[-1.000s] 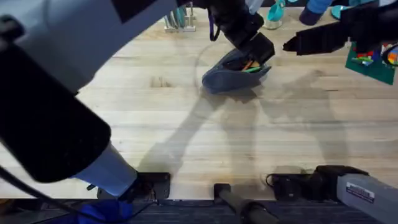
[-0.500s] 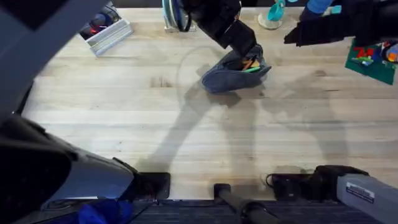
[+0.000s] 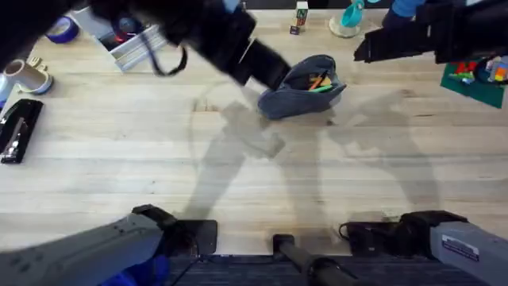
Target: Unzip the bag, pick up the pens from the table one at a time and place them inside, then zip the bag closed.
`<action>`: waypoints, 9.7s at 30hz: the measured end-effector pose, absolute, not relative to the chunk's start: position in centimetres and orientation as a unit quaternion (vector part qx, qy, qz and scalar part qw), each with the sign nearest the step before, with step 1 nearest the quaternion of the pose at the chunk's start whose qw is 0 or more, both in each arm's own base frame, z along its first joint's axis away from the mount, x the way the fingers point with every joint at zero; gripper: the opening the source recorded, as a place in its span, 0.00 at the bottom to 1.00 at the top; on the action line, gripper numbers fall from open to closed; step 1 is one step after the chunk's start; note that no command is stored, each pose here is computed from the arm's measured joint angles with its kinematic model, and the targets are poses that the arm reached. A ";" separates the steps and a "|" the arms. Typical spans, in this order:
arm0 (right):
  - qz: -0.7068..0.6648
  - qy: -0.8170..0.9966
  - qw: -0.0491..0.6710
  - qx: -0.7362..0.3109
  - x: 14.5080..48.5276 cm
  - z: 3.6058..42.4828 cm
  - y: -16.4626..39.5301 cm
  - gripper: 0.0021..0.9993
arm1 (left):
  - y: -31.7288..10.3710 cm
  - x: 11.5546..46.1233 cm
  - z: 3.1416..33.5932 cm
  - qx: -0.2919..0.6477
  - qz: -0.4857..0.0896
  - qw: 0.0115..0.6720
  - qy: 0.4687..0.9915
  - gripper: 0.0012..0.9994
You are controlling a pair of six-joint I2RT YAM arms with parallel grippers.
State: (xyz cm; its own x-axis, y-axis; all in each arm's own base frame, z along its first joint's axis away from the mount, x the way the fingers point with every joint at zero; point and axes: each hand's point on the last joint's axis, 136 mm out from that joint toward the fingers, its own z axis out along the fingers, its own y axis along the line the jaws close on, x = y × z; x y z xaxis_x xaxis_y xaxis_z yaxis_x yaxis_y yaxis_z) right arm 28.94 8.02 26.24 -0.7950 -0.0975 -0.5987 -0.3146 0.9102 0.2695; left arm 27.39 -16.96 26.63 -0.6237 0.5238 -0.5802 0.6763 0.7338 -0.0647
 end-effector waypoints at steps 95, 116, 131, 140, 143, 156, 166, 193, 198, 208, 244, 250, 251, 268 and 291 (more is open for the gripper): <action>0.458 0.870 0.077 -0.163 35.9 13.0 19.7 1.00 | -9.2 20.7 22.8 0.239 -0.122 0.301 0.915 0.99; 0.500 0.845 0.067 -0.178 35.6 13.0 21.9 1.00 | -9.2 20.7 22.8 0.239 -0.122 0.301 0.915 0.99; 0.528 0.831 0.053 -0.166 35.1 14.0 22.4 1.00 | -9.2 20.7 22.8 0.239 -0.122 0.301 0.915 0.99; 0.535 0.829 0.038 -0.156 34.6 14.1 22.4 1.00 | -9.2 20.7 22.8 0.239 -0.122 0.301 0.915 0.99; 0.535 0.830 0.038 -0.156 34.6 14.2 22.4 1.00 | -9.2 20.7 22.8 0.239 -0.122 0.301 0.915 0.99; 0.538 0.822 0.066 -0.174 33.1 18.5 22.2 1.00 | -9.2 20.7 22.8 0.239 -0.122 0.301 0.915 0.99; 0.537 0.821 0.074 -0.179 32.8 19.5 22.1 1.00 | -9.2 20.7 22.8 0.239 -0.122 0.301 0.915 0.99; 0.369 0.897 0.086 -0.227 29.8 22.0 18.3 1.00 | -9.2 20.8 22.8 0.239 -0.122 0.301 0.915 0.99; 0.296 0.912 0.126 -0.255 30.1 25.4 16.2 1.00 | -9.2 20.9 22.9 0.240 -0.122 0.304 0.914 0.99; 0.217 0.923 0.155 -0.277 28.3 28.2 13.5 1.00 | -9.9 21.1 23.4 0.258 -0.135 0.318 0.902 0.99; 0.083 0.826 0.197 -0.522 27.1 26.4 18.8 1.00 | -10.1 20.0 23.8 0.292 -0.193 0.316 0.882 0.99; 0.072 0.815 0.200 -0.538 28.5 25.6 19.5 1.00 | -10.3 20.0 23.9 0.299 -0.196 0.318 0.878 0.99; 0.071 0.813 0.200 -0.541 28.6 25.4 19.6 1.00 | -10.3 20.0 23.9 0.300 -0.197 0.319 0.877 0.99; 0.045 0.742 0.180 -0.645 30.2 22.8 20.3 1.00 | -10.4 19.9 23.9 0.301 -0.201 0.317 0.877 0.99; 0.031 0.671 0.164 -0.722 32.6 19.3 21.7 1.00 | -10.4 19.9 23.9 0.301 -0.201 0.317 0.877 0.99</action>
